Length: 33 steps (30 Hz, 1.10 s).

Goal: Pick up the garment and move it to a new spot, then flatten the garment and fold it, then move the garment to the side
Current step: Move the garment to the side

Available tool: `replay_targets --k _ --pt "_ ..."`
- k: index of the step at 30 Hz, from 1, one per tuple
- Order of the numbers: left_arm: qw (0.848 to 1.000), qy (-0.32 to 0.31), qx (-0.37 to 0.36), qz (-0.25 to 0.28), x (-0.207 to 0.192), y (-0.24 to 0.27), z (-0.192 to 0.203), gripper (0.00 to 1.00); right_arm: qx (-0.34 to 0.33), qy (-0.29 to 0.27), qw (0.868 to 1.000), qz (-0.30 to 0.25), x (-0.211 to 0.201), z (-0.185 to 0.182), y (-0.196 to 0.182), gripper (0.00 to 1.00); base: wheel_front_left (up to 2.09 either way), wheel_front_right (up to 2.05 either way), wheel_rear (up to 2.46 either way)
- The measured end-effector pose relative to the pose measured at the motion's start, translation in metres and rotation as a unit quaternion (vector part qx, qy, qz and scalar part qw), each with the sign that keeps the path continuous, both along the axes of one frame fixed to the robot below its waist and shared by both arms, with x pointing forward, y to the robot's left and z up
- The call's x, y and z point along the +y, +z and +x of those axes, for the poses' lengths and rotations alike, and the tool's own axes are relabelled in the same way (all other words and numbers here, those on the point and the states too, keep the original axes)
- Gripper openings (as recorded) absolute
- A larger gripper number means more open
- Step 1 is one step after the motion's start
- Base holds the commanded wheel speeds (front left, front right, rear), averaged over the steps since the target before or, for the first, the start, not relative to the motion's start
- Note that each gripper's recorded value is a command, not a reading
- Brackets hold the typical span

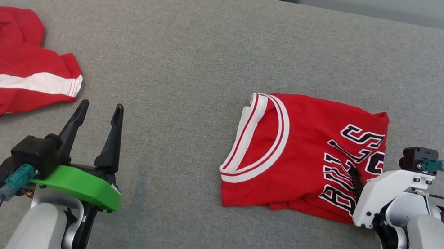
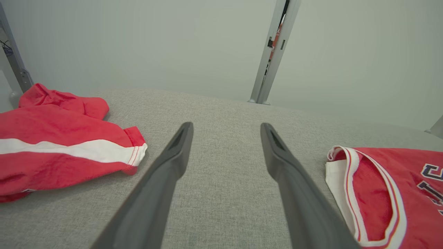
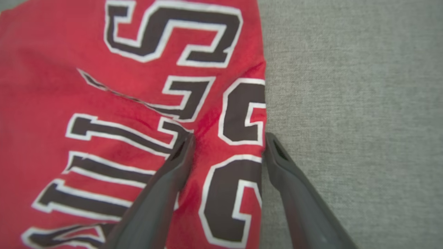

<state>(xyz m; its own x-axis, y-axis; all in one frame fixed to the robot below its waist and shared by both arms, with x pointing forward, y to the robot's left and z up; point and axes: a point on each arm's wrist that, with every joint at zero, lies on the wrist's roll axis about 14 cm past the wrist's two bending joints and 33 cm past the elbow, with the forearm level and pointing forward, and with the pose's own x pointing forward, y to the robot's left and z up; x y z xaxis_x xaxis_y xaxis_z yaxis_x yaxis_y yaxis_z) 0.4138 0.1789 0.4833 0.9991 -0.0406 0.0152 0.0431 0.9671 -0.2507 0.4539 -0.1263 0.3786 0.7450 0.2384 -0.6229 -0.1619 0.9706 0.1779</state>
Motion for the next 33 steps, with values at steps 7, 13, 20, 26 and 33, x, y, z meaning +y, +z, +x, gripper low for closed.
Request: replay_targets --k 7,13,20,26,33 --pt "1.0 0.006 0.004 -0.001 0.003 -0.003 0.004 1.0 0.033 0.045 0.997 -0.061 -0.003 0.001 -0.01 0.0 0.0 0.0 0.0" --pt "1.0 -0.011 -0.003 0.0 -0.009 -0.002 0.015 1.0 0.011 0.065 0.987 -0.146 -0.043 0.014 0.006 0.0 0.0 0.0 0.0" --pt "0.999 -0.041 -0.031 0.014 -0.031 0.008 0.047 1.0 -0.048 0.034 0.974 -0.219 -0.106 0.051 0.054 0.0 0.0 0.0 0.0" --pt "0.995 -0.082 -0.046 0.025 -0.056 0.004 0.076 1.0 -0.07 -0.029 0.959 -0.273 -0.183 0.06 0.071 0.0 0.0 0.0 0.0" --pt "0.989 -0.133 -0.044 0.035 -0.087 -0.019 0.099 1.0 -0.065 -0.103 0.932 -0.34 -0.277 0.05 0.074 0.0 0.0 0.0 0.0"
